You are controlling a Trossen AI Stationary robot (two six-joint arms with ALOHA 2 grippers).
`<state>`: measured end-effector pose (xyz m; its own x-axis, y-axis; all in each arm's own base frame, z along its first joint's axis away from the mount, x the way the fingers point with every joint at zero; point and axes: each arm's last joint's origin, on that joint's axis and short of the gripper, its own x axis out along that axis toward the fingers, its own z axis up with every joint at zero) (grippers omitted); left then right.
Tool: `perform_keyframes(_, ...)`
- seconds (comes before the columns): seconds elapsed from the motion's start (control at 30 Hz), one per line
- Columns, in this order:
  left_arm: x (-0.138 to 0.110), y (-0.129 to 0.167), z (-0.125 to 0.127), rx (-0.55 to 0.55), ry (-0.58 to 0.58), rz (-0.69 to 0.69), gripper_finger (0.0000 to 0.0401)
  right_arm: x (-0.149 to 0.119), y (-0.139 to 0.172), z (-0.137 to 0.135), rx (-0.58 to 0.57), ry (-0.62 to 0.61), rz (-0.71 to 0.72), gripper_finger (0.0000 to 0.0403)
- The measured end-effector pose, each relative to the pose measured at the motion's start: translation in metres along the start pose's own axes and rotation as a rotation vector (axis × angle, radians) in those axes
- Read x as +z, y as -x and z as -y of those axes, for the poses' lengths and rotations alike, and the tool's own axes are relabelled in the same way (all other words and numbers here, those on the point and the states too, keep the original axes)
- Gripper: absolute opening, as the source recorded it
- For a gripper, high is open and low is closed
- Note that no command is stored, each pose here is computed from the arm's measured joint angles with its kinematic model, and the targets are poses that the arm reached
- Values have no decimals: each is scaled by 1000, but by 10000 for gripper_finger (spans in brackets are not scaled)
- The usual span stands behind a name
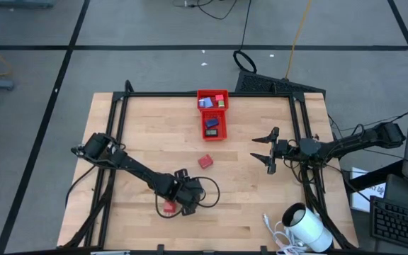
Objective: Pick & Place Office items
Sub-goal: Put the blue digital timer into the bottom red bin
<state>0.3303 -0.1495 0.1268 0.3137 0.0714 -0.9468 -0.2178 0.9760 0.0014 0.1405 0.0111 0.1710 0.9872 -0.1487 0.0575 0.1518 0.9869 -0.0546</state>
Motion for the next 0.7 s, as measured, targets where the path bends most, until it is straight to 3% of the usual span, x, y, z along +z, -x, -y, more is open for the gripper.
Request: perform_keyframes(0.7, 1, 0, 0, 0, 4, 14, 250, 0, 0, 0, -1, 0, 0, 263)
